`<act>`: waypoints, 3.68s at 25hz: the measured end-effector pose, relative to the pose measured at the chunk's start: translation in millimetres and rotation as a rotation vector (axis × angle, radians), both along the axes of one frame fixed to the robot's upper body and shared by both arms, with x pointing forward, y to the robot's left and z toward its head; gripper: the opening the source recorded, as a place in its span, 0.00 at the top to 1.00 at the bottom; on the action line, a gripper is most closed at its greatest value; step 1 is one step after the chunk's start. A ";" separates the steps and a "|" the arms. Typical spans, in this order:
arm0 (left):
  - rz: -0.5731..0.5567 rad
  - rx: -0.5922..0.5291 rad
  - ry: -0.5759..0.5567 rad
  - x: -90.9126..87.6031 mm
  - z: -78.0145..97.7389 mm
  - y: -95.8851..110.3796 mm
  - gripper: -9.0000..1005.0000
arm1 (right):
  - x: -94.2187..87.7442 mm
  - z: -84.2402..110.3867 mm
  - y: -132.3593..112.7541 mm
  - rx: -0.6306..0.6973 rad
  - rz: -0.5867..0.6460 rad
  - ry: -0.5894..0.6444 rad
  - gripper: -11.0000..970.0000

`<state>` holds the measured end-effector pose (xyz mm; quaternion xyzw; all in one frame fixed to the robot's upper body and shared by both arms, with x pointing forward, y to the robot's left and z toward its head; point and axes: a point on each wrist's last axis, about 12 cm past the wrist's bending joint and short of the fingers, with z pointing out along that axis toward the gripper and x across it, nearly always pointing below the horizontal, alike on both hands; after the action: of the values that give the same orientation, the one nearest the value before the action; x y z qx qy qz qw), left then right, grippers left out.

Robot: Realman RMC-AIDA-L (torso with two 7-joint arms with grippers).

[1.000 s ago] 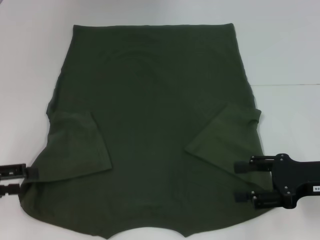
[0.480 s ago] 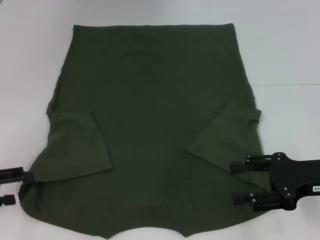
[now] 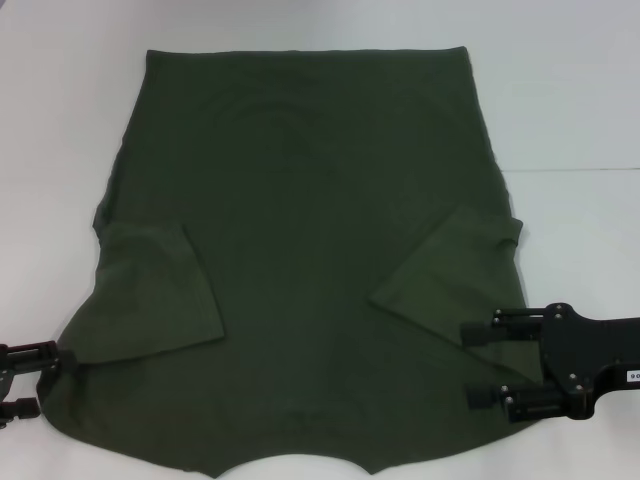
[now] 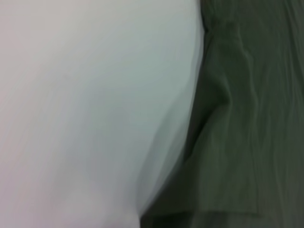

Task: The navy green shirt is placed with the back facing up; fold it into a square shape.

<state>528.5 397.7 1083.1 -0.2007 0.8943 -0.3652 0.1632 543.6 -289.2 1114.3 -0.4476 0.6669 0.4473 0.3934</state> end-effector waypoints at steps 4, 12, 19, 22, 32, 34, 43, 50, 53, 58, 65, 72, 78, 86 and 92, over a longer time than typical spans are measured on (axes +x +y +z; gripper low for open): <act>0.011 0.010 -0.002 0.7 -2.8 -0.7 0.07 | 0.7 0.6 0.1 0.001 0.000 -0.005 0.19; 0.005 0.022 0.009 2.8 -8.5 -5.1 0.07 | 2.3 1.3 0.0 -0.002 -0.005 -0.014 0.19; -0.009 0.001 0.012 5.9 -10.1 -12.2 0.07 | 3.5 2.4 0.8 -0.001 -0.003 -0.018 0.19; -0.016 -0.012 0.015 7.4 -10.7 -15.9 0.07 | 4.0 2.8 1.1 0.000 -0.003 -0.020 0.19; -0.044 -0.048 0.009 14.9 -8.2 -27.8 0.07 | 4.2 3.2 1.3 0.002 -0.003 -0.021 0.19; -0.052 -0.057 0.001 18.6 -6.1 -31.4 0.07 | 4.3 3.3 1.3 0.003 -0.004 -0.022 0.19; -0.057 -0.088 -0.022 26.9 1.6 -36.2 0.07 | 4.8 3.9 1.5 0.007 -0.007 -0.021 0.19; -0.006 -0.070 0.002 18.8 -5.3 -26.6 0.07 | 5.2 4.1 2.4 0.009 -0.007 -0.017 0.19; 0.039 -0.060 0.013 15.9 -9.1 -21.3 0.07 | 5.2 4.3 2.6 0.010 -0.006 -0.017 0.19; 0.082 -0.054 0.012 17.8 -10.9 -18.6 0.07 | 5.1 4.6 2.5 0.013 -0.006 -0.017 0.19; 0.141 -0.054 0.011 25.8 -9.2 -17.4 0.07 | 5.2 5.3 2.0 0.022 -0.012 -0.019 0.19; 0.164 -0.029 -0.012 32.2 -6.9 -14.5 0.07 | 4.9 5.1 2.4 0.029 -0.015 -0.015 0.19; 0.136 -0.020 -0.030 37.4 -2.0 -16.7 0.07 | 4.9 5.2 2.0 0.033 -0.019 -0.015 0.19; 0.083 -0.041 -0.018 32.7 3.9 -16.8 0.07 | 4.9 5.4 1.6 0.037 -0.023 -0.013 0.19; 0.038 -0.057 0.006 14.0 9.4 -6.1 0.07 | 4.9 5.3 2.8 0.038 -0.023 -0.013 0.19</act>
<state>542.5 391.5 1092.5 -0.2232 0.8800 -0.3866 0.1619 548.5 -286.4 1119.6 -0.4351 0.6608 0.4527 0.4112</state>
